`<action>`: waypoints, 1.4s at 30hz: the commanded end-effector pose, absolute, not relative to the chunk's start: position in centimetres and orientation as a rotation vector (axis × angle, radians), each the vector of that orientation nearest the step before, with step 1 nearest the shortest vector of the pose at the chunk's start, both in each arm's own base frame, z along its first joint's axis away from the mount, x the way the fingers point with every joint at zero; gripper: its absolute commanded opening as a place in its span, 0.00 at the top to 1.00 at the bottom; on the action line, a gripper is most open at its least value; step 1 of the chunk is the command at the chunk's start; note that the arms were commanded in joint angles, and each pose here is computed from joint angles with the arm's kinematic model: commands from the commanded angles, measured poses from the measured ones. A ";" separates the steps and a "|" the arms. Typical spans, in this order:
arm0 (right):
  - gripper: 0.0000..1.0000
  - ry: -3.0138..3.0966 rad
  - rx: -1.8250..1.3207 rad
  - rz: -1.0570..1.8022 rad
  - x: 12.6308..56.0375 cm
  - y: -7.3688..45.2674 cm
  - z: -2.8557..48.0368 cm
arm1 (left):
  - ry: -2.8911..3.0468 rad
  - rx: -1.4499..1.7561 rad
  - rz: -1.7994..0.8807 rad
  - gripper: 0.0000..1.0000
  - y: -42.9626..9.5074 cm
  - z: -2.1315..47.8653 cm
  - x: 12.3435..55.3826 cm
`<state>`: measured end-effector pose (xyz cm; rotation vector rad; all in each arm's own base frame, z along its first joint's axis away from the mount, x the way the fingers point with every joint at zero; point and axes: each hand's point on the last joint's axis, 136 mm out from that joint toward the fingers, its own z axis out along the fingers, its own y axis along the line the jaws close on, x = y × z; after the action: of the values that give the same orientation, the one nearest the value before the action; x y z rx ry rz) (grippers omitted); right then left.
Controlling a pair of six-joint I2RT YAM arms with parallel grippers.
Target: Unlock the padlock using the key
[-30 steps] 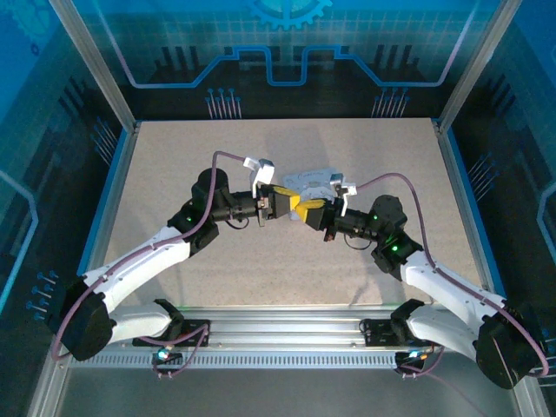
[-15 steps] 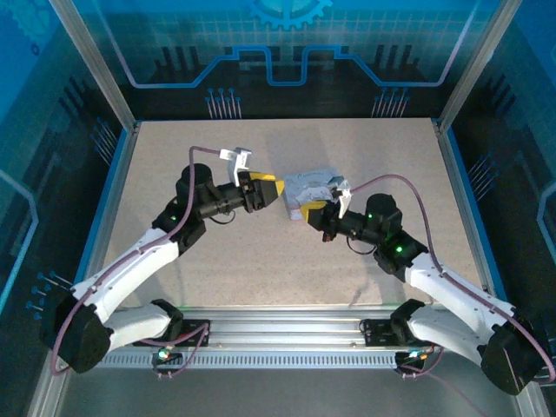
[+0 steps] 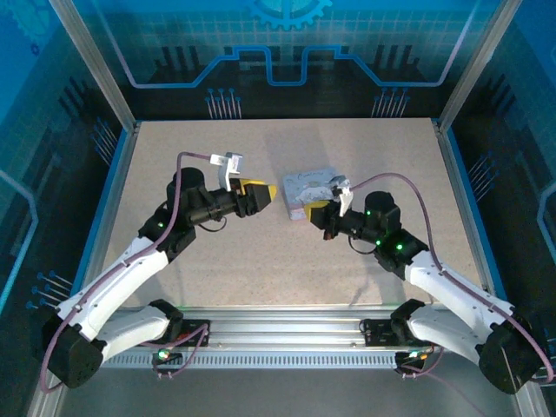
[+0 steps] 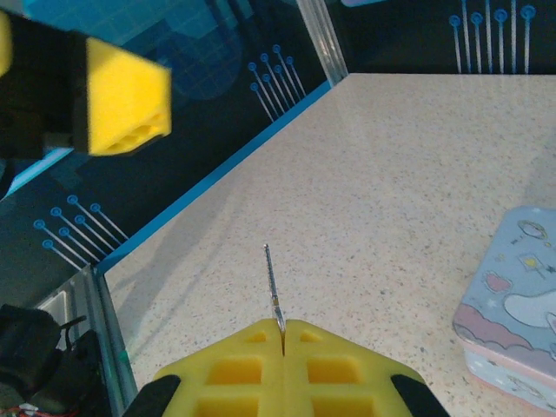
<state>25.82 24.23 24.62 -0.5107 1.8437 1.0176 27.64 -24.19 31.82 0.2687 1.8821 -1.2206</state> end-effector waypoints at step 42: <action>1.00 2.177 0.094 0.532 23.3 7.6 19.9 | 2.495 0.511 -0.849 0.22 -44.7 11.5 41.0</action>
<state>23.33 7.89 20.03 0.0669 2.1710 0.5281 41.60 -44.13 11.98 0.4527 2.4761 -0.8750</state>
